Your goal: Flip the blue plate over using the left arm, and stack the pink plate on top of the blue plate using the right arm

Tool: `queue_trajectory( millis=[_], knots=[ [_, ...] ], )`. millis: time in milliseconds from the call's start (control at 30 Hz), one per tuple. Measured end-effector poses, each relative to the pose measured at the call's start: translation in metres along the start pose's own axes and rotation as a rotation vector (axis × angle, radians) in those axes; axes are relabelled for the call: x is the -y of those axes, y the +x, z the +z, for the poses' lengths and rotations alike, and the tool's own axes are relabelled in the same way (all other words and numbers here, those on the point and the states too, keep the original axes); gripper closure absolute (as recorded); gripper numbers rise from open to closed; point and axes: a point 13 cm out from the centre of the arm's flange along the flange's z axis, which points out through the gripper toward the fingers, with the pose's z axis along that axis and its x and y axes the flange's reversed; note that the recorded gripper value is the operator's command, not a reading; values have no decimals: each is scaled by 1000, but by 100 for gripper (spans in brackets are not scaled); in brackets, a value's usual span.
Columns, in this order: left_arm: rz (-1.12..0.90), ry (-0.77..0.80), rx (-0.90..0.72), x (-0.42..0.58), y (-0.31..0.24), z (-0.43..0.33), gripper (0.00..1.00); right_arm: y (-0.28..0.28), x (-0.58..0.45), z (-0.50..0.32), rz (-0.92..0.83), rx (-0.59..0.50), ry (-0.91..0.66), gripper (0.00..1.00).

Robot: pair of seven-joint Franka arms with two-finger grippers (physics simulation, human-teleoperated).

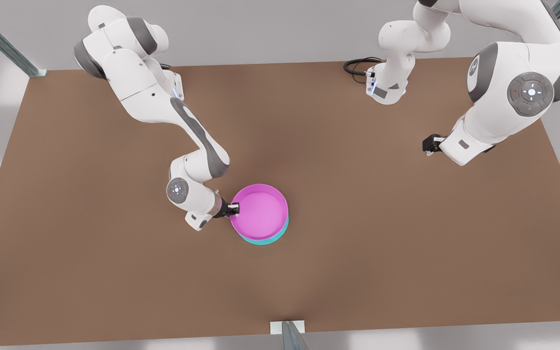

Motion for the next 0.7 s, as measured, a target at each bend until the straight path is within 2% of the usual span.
queue_trajectory(
  millis=[100, 167, 267, 333, 467, 567, 700],
  knots=[
    [-3, 0, -11, -3, -1, 4, 0, -10, 3, -10, 47, 30, -1, 0],
    [-9, 0, -18, -7, -1, 6, 0, -47, 39, -61, 115, 120, 22, 0],
    [-9, 1, -22, -8, -1, 7, 0, -133, 207, -202, 303, 270, 54, 0],
    [-7, 1, -26, -8, 0, 6, 0, -148, 275, -305, 298, 325, 132, 0],
    [-15, -1, -24, -13, 4, 1, 0, -97, 246, -438, 191, 272, 250, 0],
    [-15, -1, -30, -14, 4, 3, 0, -48, 240, -466, 180, 164, 297, 0],
    [-11, 0, -37, -12, 6, 3, 0, 26, 218, -502, 155, 89, 338, 0]
  ],
)
